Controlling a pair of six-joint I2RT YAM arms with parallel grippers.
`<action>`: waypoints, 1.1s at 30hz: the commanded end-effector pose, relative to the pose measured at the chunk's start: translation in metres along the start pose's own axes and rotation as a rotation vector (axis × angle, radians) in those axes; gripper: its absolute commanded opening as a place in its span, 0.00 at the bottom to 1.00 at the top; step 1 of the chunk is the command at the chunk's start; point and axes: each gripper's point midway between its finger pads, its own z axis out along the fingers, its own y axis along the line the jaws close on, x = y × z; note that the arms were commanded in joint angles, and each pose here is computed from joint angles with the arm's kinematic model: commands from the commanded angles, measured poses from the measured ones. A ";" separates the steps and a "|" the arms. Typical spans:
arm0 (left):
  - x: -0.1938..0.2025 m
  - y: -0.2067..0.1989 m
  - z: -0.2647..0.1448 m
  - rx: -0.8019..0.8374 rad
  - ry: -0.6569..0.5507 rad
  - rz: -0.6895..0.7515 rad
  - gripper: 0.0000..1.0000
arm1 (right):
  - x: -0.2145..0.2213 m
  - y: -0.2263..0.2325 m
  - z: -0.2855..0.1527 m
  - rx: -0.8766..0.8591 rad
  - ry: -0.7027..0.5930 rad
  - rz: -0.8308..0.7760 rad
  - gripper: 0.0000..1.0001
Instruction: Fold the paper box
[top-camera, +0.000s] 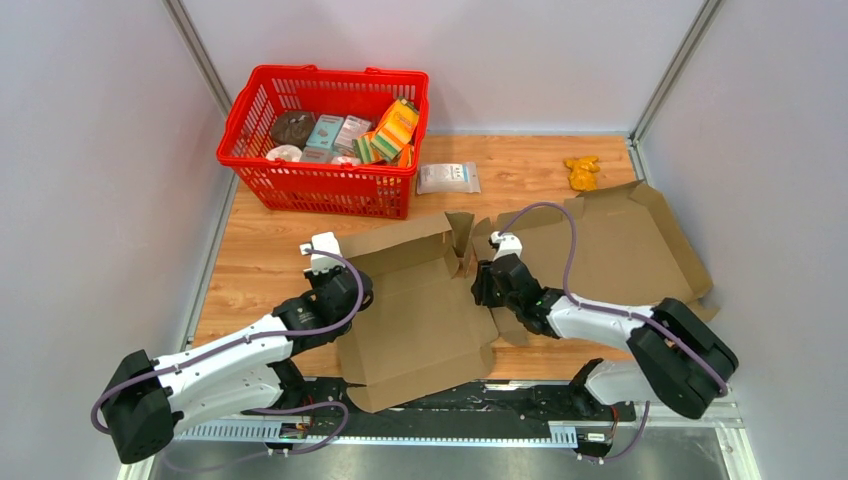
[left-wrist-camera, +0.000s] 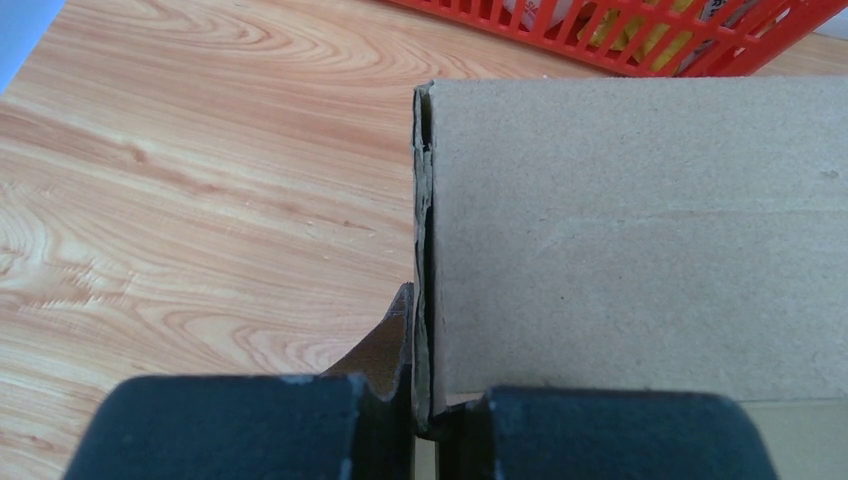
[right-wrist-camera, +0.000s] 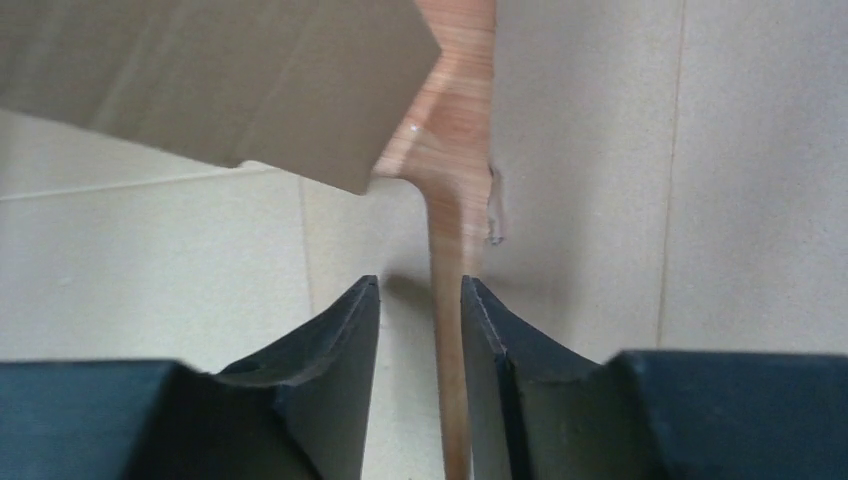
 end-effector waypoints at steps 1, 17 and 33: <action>-0.013 -0.007 0.000 0.004 -0.023 -0.066 0.00 | -0.040 0.029 -0.023 -0.148 -0.147 -0.038 0.43; -0.013 -0.007 0.001 -0.013 -0.015 -0.054 0.00 | -0.118 0.048 -0.017 -0.009 -0.271 -0.159 0.59; -0.013 -0.004 0.001 -0.044 -0.010 -0.056 0.00 | -0.102 0.066 -0.029 0.062 -0.167 -0.112 0.03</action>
